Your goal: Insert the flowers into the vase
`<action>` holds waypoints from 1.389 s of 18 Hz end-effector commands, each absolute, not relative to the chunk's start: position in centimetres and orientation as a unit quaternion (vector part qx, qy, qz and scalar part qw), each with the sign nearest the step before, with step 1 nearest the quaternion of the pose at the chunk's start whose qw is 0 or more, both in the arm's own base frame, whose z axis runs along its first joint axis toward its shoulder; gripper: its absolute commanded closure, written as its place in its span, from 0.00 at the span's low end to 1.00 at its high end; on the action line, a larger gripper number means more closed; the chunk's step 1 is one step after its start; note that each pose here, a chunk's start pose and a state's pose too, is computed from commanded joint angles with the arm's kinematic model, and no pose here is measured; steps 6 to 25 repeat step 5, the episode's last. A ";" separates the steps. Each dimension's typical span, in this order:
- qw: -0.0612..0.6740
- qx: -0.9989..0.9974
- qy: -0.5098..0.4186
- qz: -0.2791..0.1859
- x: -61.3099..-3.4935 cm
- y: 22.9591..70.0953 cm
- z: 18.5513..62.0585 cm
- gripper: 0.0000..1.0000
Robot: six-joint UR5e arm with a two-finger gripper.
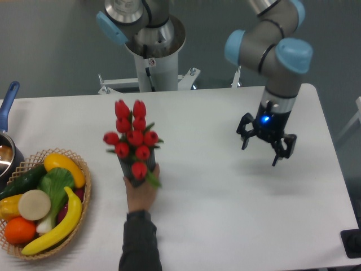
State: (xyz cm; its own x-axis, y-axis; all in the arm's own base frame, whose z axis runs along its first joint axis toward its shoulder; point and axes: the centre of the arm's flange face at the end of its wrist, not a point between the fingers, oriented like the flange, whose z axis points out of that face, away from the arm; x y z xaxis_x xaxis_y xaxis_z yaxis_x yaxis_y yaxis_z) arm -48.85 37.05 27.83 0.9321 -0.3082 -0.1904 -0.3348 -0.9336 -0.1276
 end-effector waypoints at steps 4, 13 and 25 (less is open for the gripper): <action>0.048 -0.981 0.171 0.081 -48.2 37.8 27.8 0.00; 0.046 -0.981 0.172 0.080 -48.0 37.9 27.6 0.00; 0.046 -0.981 0.172 0.080 -48.0 37.9 27.6 0.00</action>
